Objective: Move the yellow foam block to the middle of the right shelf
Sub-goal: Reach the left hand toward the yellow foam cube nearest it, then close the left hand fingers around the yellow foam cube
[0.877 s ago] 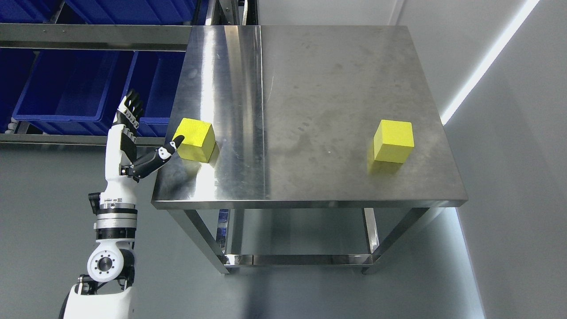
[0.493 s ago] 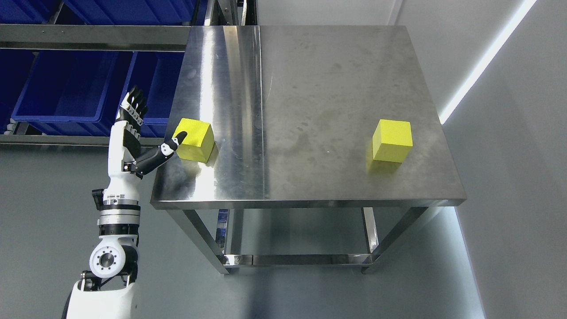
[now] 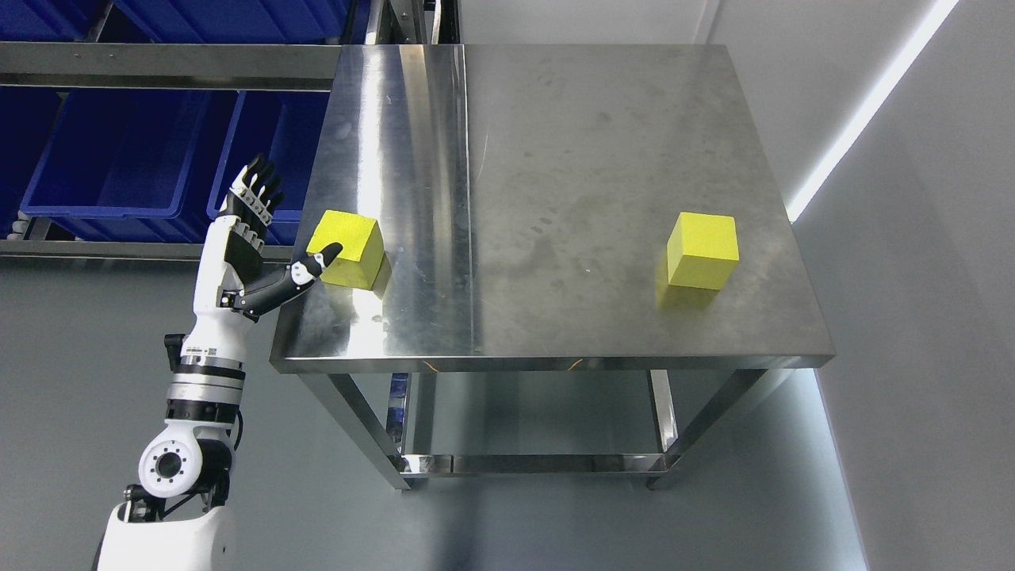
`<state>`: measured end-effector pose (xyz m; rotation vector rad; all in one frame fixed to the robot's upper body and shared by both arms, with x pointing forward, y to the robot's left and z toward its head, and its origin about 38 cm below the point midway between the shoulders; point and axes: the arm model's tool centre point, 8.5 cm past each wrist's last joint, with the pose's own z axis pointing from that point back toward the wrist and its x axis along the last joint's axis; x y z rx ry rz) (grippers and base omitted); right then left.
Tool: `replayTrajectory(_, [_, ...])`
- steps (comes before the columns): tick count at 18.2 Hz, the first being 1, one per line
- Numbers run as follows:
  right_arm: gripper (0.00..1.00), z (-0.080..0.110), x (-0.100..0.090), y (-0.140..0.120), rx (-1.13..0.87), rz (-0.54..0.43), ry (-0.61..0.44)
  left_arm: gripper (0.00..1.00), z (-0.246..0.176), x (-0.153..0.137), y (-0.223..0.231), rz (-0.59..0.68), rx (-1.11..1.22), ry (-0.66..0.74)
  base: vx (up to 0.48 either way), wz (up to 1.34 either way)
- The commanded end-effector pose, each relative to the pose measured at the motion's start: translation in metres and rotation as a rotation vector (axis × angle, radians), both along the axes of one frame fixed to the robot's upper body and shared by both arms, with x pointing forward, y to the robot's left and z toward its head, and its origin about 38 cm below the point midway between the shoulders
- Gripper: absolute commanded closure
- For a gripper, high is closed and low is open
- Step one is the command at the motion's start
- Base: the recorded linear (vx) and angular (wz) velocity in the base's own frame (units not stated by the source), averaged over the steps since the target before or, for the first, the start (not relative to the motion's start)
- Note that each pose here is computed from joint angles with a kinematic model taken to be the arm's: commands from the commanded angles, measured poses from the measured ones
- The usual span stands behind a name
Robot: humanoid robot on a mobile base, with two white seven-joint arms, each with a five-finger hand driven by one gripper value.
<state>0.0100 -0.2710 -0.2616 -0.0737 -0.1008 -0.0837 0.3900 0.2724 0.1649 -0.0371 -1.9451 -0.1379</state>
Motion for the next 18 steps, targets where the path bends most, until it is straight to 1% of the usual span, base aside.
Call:
replayTrajectory(1, [0.00, 0.001, 0.008, -0.012, -0.018, 0.000, -0.021, 0.01, -0.005, 0.005, 0.016, -0.004, 0.044, 0.090, 0.011, 0.03])
replayTrajectory(3, [0.00, 0.001, 0.007, -0.012, -0.018, 0.001, -0.021, 0.01, -0.005, 0.011, 0.016, -0.010, 0.057, 0.097, 0.005, 0.01])
replayTrajectory(4, [0.00, 0.001, 0.008, -0.012, -0.018, 0.002, -0.021, 0.01, -0.004, 0.014, 0.012, -0.033, 0.078, 0.098, 0.000, 0.00])
replayTrajectory(6, [0.00, 0.001, 0.007, -0.012, -0.018, 0.000, -0.019, 0.01, -0.009, 0.017, -0.003, -0.139, 0.145, 0.118, 0.000, 0.00])
replayTrajectory(7, [0.00, 0.001, 0.008, -0.012, -0.018, 0.002, -0.021, 0.01, -0.010, 0.020, -0.006, -0.162, 0.163, 0.124, 0.000, 0.00])
replayTrajectory(12, [0.00, 0.001, 0.008, -0.012, -0.018, 0.002, -0.021, 0.01, -0.020, 0.031, -0.003, -0.134, 0.253, 0.166, 0.000, 0.00])
replayTrajectory(15, [0.00, 0.001, 0.008, -0.012, -0.018, 0.002, -0.021, 0.01, -0.020, 0.038, -0.002, -0.124, 0.260, 0.175, 0.000, 0.00])
replayTrajectory(18, [0.00, 0.001, 0.008, -0.012, -0.018, 0.002, -0.021, 0.02, -0.020, 0.043, 0.001, -0.112, 0.245, 0.223, 0.000, 0.00])
